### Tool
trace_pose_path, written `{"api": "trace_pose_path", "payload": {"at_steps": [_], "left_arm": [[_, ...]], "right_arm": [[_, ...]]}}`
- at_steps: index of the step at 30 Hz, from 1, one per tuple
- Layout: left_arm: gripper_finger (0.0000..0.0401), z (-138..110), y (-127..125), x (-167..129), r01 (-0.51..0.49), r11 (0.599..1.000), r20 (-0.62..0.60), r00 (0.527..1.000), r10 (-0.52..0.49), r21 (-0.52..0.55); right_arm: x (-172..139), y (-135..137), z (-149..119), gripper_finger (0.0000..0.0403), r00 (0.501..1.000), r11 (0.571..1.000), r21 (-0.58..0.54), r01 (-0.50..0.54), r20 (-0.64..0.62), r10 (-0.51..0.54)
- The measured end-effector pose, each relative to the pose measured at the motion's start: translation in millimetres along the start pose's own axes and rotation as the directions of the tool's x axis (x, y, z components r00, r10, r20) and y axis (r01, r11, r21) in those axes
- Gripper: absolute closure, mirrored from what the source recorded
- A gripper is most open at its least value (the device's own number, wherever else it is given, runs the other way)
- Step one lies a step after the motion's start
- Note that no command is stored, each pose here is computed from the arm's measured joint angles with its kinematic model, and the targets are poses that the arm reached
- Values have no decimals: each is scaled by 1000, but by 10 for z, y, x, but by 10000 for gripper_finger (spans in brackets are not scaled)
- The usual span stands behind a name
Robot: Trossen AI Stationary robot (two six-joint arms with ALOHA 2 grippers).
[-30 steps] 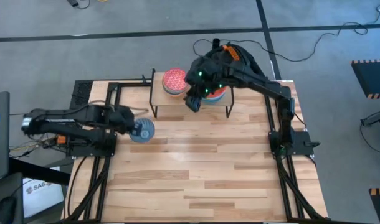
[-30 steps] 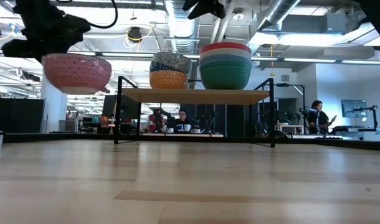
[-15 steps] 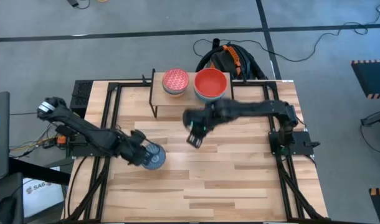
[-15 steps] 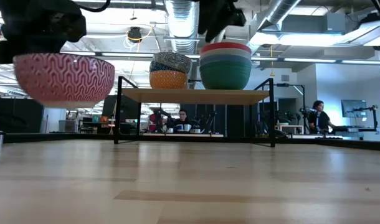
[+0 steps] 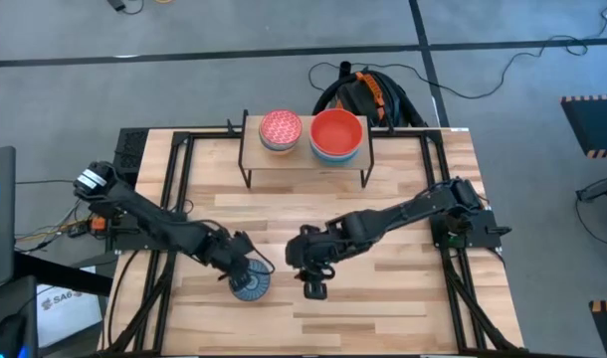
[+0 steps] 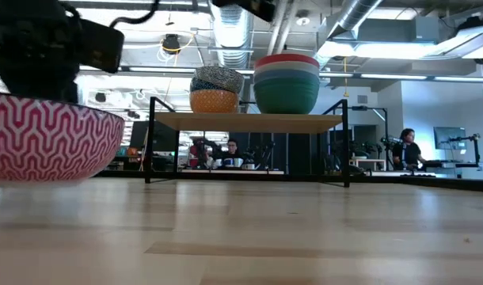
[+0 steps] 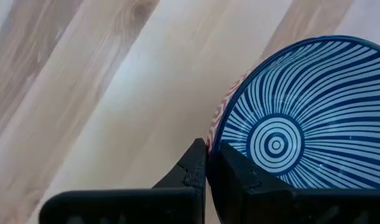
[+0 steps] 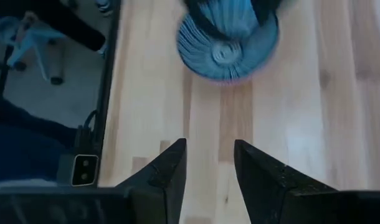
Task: Place and stack bowls onto a shelf
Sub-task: Stack the dark blue patterned bowl on top of the red patterned bowl on the shelf
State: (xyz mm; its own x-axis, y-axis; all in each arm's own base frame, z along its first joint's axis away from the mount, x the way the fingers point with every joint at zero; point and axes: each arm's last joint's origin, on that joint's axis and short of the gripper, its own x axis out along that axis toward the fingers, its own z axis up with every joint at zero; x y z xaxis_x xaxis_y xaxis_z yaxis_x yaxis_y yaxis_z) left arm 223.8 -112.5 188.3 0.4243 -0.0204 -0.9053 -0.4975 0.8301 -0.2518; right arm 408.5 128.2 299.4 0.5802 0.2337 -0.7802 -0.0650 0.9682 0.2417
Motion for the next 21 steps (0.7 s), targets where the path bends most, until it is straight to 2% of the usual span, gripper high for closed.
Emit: {"api": "trace_pose_path", "payload": {"at_steps": [3, 6, 10, 13, 16, 18, 21], "left_arm": [[399, 105, 53, 22, 12, 999, -7, 1000, -12, 35], [399, 210, 58, 28, 68, 991, 7, 998, -69, 113], [399, 293, -22, 17, 153, 947, 58, 983, -176, 282], [399, 337, -65, 5, 177, 927, 102, 970, -222, 331], [399, 385, -70, -3, 108, 943, 210, 961, -180, 315], [399, 395, -76, -10, 65, 950, 266, 952, -151, 306], [399, 409, -67, -13, 46, 962, 296, 947, -128, 269]], "right_arm": [[17, 34, 6, 250, 1000, 992, -128, -3, 15, 5], [107, 25, -28, 255, 1000, 971, -237, 17, -11, -20], [217, 49, -55, 257, 999, 929, -370, 13, -30, -26], [288, 61, -149, 255, 994, 895, -445, 4, -93, -51], [368, 78, -97, 255, 997, 909, -415, 40, -36, -61], [394, 57, -142, 255, 994, 923, -380, 58, -67, -90], [503, 61, -111, 254, 996, 913, -403, 63, -31, -82]]}}
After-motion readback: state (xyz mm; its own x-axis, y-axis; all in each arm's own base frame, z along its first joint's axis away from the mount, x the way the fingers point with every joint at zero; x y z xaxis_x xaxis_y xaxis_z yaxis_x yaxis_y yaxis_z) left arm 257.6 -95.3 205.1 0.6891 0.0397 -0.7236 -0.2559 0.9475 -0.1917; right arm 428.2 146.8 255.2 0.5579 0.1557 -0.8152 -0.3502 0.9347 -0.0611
